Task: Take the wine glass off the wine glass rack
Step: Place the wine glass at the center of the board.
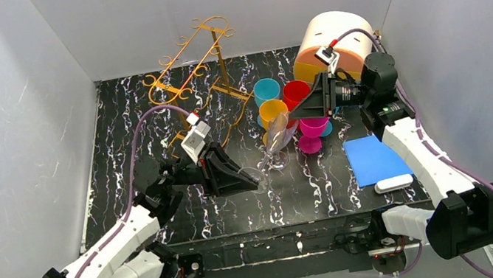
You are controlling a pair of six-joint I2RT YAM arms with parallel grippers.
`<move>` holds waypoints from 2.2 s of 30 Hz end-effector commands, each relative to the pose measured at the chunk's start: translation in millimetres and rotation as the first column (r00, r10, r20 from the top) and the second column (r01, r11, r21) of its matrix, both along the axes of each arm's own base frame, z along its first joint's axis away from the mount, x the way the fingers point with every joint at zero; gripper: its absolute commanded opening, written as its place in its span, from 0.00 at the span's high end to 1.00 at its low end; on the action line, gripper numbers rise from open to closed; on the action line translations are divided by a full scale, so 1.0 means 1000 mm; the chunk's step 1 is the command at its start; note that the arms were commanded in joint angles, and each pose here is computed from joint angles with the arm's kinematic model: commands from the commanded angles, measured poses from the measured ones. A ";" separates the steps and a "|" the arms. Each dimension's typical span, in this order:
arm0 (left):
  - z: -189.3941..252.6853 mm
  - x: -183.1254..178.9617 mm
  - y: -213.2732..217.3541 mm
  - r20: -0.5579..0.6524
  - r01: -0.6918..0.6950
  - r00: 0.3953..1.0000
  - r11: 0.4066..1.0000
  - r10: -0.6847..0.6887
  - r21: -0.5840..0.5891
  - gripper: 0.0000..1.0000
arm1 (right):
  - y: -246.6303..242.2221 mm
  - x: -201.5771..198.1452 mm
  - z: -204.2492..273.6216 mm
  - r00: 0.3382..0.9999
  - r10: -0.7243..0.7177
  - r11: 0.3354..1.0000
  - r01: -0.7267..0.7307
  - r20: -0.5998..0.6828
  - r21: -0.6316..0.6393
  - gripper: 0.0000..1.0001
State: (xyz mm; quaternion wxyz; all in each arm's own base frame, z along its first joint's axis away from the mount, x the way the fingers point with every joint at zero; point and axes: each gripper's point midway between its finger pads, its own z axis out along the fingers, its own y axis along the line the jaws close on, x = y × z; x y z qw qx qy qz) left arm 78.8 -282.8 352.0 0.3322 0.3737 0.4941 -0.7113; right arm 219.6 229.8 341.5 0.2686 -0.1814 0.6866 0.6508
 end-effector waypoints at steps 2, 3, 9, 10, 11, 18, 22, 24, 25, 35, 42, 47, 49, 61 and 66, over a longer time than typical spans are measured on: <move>0.011 -0.002 -0.001 0.147 0.031 0.989 0.999 -0.026 -0.031 1.00 | -0.003 -0.025 0.002 0.977 0.210 0.978 -0.210 0.021 0.001 0.47; 0.012 -0.003 0.000 0.165 0.033 0.986 0.999 -0.026 -0.036 1.00 | -0.003 -0.028 0.003 0.971 0.237 0.971 -0.237 0.008 0.004 0.47; 0.000 0.001 -0.001 0.231 0.007 0.973 0.999 0.004 -0.044 1.00 | -0.005 -0.034 0.012 0.966 0.255 0.967 -0.255 0.031 0.004 0.42; -0.004 0.001 -0.002 0.236 0.009 0.972 0.999 0.000 -0.035 1.00 | -0.005 -0.036 0.012 0.965 0.261 0.965 -0.262 0.022 0.005 0.42; -0.007 0.002 -0.002 0.241 0.012 0.971 1.000 -0.005 -0.028 1.00 | -0.006 -0.037 0.011 0.963 0.270 0.963 -0.270 0.010 0.006 0.42; -0.038 0.009 -0.005 0.312 0.001 0.950 0.996 -0.029 0.090 1.00 | -0.010 -0.043 0.012 0.930 0.363 0.932 -0.363 -0.054 0.017 0.50; -0.064 0.018 0.004 0.461 -0.059 0.886 0.973 -0.051 0.222 1.00 | -0.011 -0.045 0.016 0.922 0.384 0.923 -0.384 -0.048 0.016 0.55; -0.072 0.027 0.006 0.475 -0.116 0.880 0.953 -0.031 0.278 1.00 | -0.013 -0.048 0.017 0.910 0.410 0.912 -0.409 -0.056 0.019 0.57; -0.077 0.029 0.008 0.475 -0.122 0.879 0.945 -0.039 0.304 1.00 | -0.014 -0.050 0.017 0.906 0.418 0.908 -0.418 -0.061 0.020 0.60; -0.097 0.046 0.014 0.553 -0.219 0.833 0.906 -0.019 0.361 1.00 | -0.017 -0.063 0.031 0.908 0.418 0.909 -0.417 -0.040 0.016 0.45; -0.099 0.056 0.023 0.605 -0.313 0.795 0.879 0.036 0.359 1.00 | -0.017 -0.069 0.029 0.910 0.409 0.912 -0.409 -0.067 0.020 0.71; -0.104 0.059 0.028 0.623 -0.345 0.781 0.859 0.041 0.377 1.00 | -0.012 -0.069 0.030 0.914 0.402 0.916 -0.402 -0.061 0.018 0.72; -0.105 0.058 0.030 0.628 -0.341 0.778 0.855 0.024 0.390 1.00 | -0.007 -0.070 0.030 0.912 0.405 0.914 -0.405 -0.062 0.018 0.62; -0.109 0.046 0.041 0.624 -0.327 0.781 0.848 -0.005 0.417 1.00 | 0.009 -0.080 0.021 0.897 0.432 0.902 -0.432 -0.096 0.021 0.99; -0.096 0.027 0.042 0.606 -0.269 0.795 0.886 -0.018 0.379 1.00 | 0.012 -0.080 0.016 0.911 0.403 0.915 -0.403 -0.095 0.020 0.99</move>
